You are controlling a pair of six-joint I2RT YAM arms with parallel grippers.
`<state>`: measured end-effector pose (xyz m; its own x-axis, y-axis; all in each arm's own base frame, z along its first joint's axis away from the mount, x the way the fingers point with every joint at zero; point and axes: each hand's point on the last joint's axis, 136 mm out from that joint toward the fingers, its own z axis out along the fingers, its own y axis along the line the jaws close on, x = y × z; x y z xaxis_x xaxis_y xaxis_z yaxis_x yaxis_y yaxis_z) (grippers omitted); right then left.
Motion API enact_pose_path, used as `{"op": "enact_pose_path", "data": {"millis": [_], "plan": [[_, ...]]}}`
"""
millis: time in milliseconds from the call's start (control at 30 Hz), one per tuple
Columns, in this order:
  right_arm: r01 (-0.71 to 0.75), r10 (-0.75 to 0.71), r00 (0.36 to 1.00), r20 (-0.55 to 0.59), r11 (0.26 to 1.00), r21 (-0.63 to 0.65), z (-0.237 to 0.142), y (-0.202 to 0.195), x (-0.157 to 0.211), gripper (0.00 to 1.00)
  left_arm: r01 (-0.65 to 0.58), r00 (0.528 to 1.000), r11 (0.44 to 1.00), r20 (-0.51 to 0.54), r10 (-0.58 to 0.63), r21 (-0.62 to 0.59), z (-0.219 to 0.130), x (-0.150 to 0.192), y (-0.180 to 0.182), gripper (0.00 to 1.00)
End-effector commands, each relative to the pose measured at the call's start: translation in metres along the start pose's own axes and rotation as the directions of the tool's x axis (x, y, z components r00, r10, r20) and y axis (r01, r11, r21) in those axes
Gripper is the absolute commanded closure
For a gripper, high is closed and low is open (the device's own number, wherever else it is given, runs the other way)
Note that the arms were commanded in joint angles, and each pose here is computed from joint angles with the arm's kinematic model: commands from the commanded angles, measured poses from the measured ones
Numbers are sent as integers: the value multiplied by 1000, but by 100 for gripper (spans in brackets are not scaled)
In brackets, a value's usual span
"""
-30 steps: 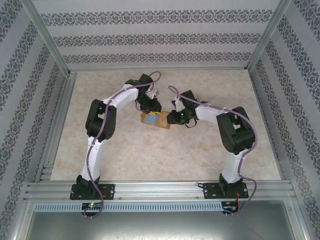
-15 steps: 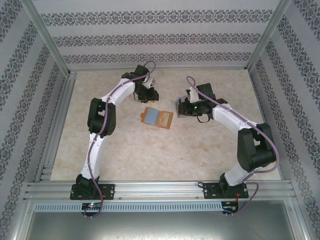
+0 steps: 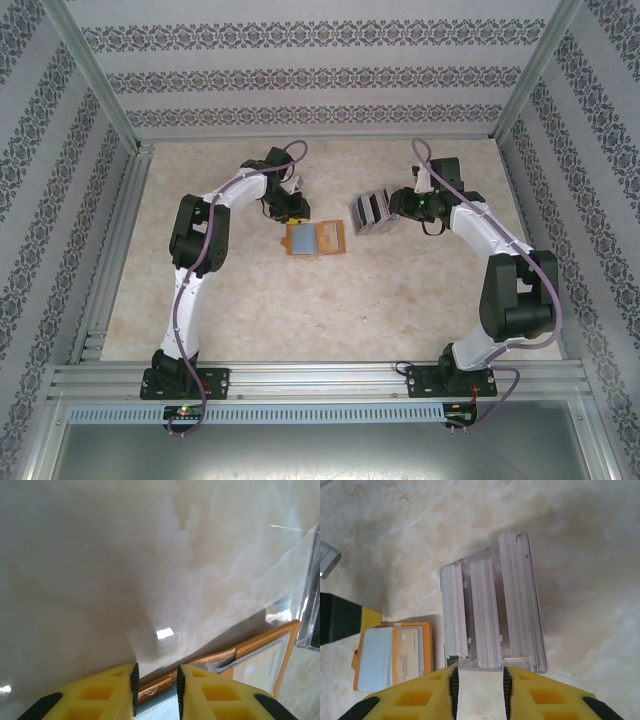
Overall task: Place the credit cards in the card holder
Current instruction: Rotate the card holder at the center of the table.
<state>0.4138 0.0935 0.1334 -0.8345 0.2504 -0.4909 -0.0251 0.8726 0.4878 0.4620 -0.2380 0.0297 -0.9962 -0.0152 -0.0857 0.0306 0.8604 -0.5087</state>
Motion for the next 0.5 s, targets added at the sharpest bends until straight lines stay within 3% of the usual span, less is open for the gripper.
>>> {"op": "enact_pose_path", "data": {"millis": [0, 267, 467], "plan": [[-4, 3, 1000, 26, 999, 47, -1, -9, -17, 67, -17, 999, 1000, 29, 17, 4, -21, -2, -8, 71], [-22, 23, 1000, -13, 997, 72, 20, -29, -36, 66, -24, 992, 996, 122, 13, 88, -42, -13, -50, 67], [-15, 18, 999, -50, 998, 55, 40, -34, -36, 65, 45, 974, 969, 205, -97, 244, -32, -19, -79, 64]]}}
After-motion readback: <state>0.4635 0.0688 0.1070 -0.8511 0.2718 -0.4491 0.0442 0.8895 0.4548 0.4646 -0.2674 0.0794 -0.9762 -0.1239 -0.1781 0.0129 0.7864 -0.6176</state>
